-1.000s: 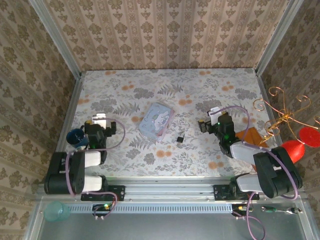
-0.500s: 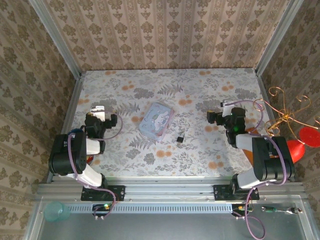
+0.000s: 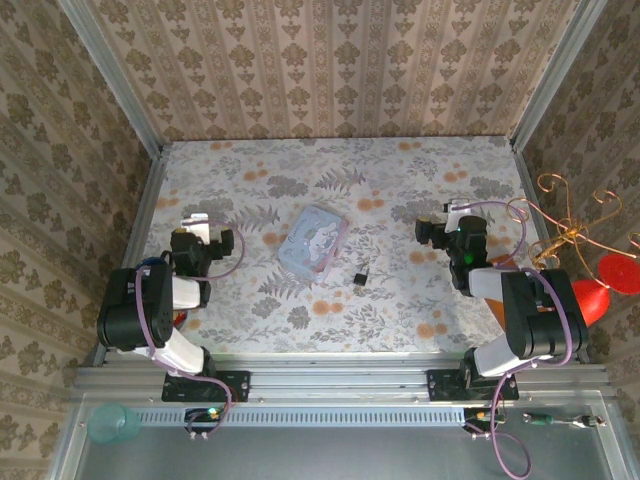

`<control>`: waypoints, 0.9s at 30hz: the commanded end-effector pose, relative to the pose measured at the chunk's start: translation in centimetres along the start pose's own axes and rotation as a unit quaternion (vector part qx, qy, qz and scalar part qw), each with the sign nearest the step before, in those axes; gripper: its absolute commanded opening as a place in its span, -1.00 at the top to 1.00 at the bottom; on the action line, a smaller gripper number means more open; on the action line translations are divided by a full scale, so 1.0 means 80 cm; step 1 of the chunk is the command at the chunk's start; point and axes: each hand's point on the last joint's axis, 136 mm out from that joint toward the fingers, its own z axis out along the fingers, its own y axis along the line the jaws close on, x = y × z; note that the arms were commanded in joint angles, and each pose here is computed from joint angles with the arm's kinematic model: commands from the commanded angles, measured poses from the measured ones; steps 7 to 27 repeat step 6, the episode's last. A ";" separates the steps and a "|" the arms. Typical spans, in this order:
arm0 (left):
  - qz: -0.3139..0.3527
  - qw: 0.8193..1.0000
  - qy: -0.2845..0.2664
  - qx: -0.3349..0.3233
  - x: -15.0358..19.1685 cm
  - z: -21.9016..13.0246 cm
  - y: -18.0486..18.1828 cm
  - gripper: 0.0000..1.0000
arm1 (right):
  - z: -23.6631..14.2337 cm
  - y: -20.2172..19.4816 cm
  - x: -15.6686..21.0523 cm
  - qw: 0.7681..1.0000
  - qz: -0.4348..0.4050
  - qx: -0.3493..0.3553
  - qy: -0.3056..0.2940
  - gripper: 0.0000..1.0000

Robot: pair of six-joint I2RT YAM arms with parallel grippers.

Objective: Unlock the padlock with the key

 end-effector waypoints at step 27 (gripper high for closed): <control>-0.008 1.000 -0.012 -0.005 -0.012 0.001 0.002 -1.00 | -0.001 -0.007 0.001 1.000 0.004 0.018 -0.012 -1.00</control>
